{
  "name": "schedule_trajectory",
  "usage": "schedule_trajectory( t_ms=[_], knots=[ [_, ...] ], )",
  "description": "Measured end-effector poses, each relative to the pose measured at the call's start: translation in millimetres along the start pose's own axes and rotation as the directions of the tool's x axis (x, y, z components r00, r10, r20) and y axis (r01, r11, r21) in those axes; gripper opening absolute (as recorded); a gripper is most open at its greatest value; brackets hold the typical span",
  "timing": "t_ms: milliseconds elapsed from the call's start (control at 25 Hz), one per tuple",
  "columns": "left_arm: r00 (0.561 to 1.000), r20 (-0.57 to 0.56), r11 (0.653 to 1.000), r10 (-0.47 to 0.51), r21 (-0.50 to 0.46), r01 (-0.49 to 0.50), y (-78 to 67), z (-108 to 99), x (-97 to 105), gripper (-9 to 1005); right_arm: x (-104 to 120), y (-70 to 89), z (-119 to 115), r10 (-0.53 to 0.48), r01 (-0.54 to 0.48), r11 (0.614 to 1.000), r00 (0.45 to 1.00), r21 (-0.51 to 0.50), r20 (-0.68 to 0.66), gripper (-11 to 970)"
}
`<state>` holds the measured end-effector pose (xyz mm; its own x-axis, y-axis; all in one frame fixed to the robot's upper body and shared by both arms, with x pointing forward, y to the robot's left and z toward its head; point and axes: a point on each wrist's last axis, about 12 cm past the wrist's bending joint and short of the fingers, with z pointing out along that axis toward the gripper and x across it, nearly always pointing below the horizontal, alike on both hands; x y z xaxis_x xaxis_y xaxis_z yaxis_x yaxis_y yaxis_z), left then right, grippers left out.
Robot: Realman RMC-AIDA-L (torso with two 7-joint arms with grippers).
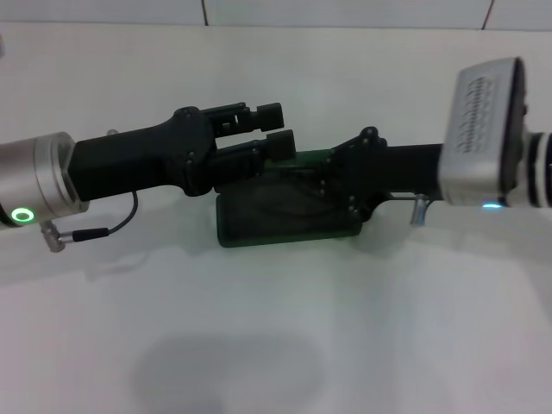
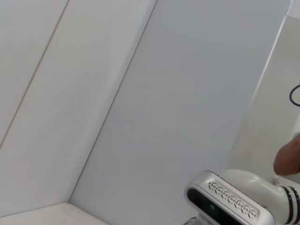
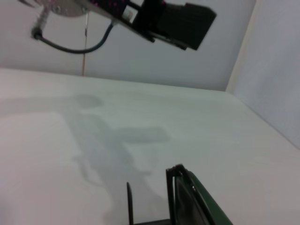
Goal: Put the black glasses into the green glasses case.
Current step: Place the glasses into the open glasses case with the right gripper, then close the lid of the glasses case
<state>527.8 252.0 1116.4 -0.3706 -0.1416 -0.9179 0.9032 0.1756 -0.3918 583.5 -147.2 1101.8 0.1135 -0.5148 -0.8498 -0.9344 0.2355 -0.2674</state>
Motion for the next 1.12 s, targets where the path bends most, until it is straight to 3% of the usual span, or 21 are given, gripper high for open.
schedule_trajectory(
  t_ms=[360,1120],
  knots=[
    [1.0,-0.008,1.0,0.007,0.013,-0.007,0.7,5,-2,560,-7,22.9,23,-0.125,0.131,0.987,0.99,0.091,-0.073,226],
    [1.0,-0.007,1.0,0.008,0.02,-0.007,1.5,10,-3,560,-7,36.7,13,-0.104,0.107,0.99,0.994,0.094,-0.038,322]
  ],
)
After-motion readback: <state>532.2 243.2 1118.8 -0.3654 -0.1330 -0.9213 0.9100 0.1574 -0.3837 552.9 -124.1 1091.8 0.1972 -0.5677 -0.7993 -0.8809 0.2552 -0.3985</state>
